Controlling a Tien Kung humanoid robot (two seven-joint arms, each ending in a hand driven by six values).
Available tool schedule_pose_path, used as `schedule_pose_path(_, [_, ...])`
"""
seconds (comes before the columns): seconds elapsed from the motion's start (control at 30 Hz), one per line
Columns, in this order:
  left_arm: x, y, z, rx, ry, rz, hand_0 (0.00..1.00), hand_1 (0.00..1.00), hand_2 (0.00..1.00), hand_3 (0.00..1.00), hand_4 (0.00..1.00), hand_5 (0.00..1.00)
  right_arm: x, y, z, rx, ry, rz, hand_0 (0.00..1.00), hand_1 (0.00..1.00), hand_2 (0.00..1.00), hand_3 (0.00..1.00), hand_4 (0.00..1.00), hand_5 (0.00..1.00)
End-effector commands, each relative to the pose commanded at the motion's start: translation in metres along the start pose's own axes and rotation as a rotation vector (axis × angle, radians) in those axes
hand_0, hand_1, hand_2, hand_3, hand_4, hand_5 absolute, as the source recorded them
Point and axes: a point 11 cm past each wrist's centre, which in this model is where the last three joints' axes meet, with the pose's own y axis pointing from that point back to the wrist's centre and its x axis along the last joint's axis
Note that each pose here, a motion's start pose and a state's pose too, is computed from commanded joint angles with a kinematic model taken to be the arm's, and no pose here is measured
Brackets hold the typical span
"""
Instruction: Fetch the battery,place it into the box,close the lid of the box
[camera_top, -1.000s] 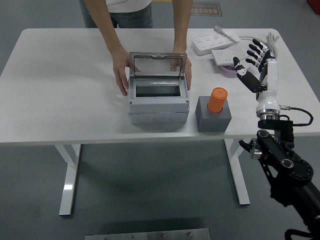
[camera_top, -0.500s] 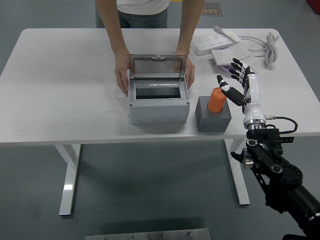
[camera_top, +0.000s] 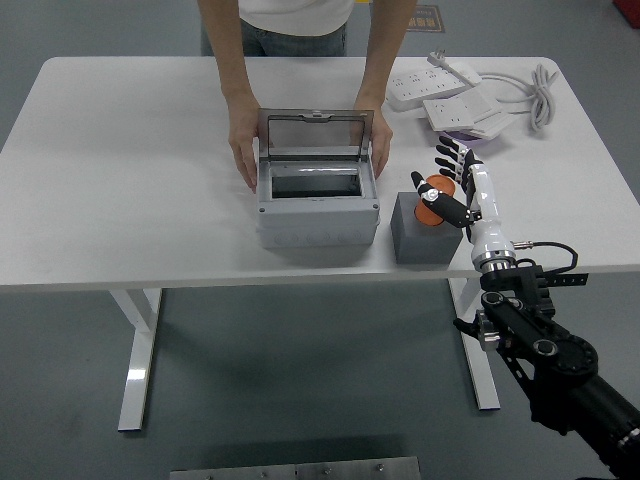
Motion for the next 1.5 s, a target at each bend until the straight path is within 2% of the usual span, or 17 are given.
schedule_pose_path(0.37, [0.000,0.001,0.003,-0.005,-0.009,0.003,0.844,0.891,0.823,0.839,0.914,0.940,-0.009,0.003,0.003,-0.017,0.021,-0.044,0.789,0.788,0.783,0.842,0.789,0.164])
schedule_pose_path(0.97, [-0.001,0.002,0.006,-0.007,-0.023,0.012,0.844,0.891,0.822,0.836,0.907,0.925,-0.003,0.006,0.017,-0.063,0.041,-0.046,0.770,0.775,0.771,0.822,0.778,0.172])
schedule_pose_path(1.5, [-0.001,0.002,0.006,-0.015,-0.026,0.021,0.844,0.892,0.821,0.837,0.906,0.908,-0.003,0.006,0.015,-0.051,0.038,-0.034,0.718,0.748,0.747,0.808,0.749,0.161])
